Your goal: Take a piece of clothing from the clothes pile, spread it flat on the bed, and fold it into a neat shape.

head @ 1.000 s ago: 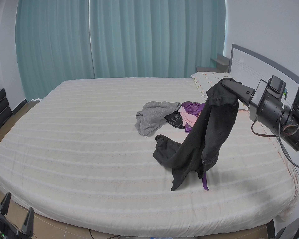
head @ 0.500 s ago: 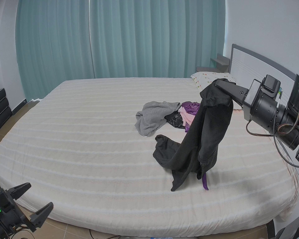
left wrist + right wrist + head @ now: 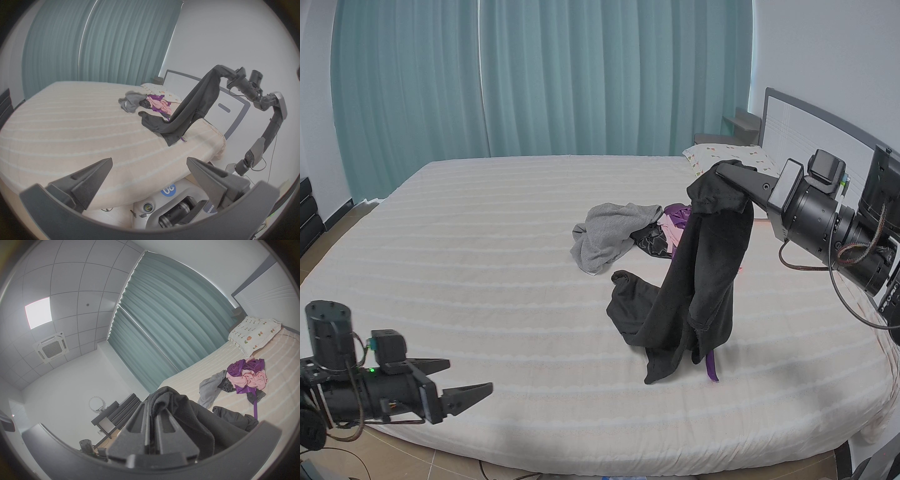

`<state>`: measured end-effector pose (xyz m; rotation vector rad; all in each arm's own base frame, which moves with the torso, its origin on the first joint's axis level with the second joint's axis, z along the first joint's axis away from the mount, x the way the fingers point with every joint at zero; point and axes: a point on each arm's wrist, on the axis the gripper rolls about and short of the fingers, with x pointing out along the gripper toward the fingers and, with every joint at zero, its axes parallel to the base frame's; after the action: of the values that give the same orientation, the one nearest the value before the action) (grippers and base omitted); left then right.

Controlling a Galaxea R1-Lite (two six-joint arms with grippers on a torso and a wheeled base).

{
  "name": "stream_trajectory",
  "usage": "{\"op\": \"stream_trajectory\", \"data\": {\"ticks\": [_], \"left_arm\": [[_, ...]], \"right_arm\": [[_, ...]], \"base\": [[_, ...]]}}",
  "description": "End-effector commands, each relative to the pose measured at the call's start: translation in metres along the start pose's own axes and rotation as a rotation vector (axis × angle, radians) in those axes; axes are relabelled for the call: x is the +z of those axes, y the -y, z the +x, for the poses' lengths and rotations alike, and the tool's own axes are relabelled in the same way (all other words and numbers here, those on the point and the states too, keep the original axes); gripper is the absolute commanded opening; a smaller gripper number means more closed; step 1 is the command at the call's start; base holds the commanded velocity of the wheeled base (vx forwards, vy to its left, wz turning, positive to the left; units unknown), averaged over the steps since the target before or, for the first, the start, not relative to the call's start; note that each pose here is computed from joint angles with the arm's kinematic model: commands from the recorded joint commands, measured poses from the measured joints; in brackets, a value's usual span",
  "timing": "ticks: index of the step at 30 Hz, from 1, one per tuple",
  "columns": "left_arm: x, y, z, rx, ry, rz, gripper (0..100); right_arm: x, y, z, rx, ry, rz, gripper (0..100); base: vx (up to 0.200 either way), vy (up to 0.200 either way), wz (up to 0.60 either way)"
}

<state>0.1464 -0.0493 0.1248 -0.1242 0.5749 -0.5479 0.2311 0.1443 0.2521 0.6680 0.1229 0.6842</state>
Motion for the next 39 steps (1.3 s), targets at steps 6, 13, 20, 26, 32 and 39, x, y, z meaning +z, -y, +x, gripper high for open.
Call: {"op": "stream_trajectory", "data": {"ticks": [6, 13, 20, 26, 32, 39], "left_arm": [[-0.011, 0.04, 0.173, -0.095, -0.151, -0.115, 100], [-0.006, 0.062, 0.207, -0.156, -0.137, -0.132, 100], [-0.003, 0.071, 0.239, -0.181, -0.117, -0.141, 100], [0.0, 0.079, 0.26, -0.208, -0.098, -0.164, 100], [-0.004, 0.076, 0.271, -0.227, -0.11, -0.17, 100], [0.006, 0.072, 0.282, -0.254, -0.042, -0.185, 100]], "right_arm": [[0.003, 0.001, 0.013, -0.003, 0.016, 0.0, 0], [0.008, -0.004, 0.015, 0.005, 0.039, -0.004, 0], [0.01, -0.005, 0.017, 0.009, 0.043, -0.006, 0], [0.012, -0.012, 0.02, 0.017, 0.033, -0.004, 0], [0.011, -0.022, 0.03, 0.044, 0.024, 0.0, 0], [0.01, -0.034, 0.043, 0.059, 0.052, 0.003, 0]], "base": [[0.0, 0.0, 0.0], [0.0, 0.0, 0.0], [0.0, 0.0, 0.0], [0.0, 0.0, 0.0], [0.0, 0.0, 0.0], [0.0, 0.0, 0.0]]}}
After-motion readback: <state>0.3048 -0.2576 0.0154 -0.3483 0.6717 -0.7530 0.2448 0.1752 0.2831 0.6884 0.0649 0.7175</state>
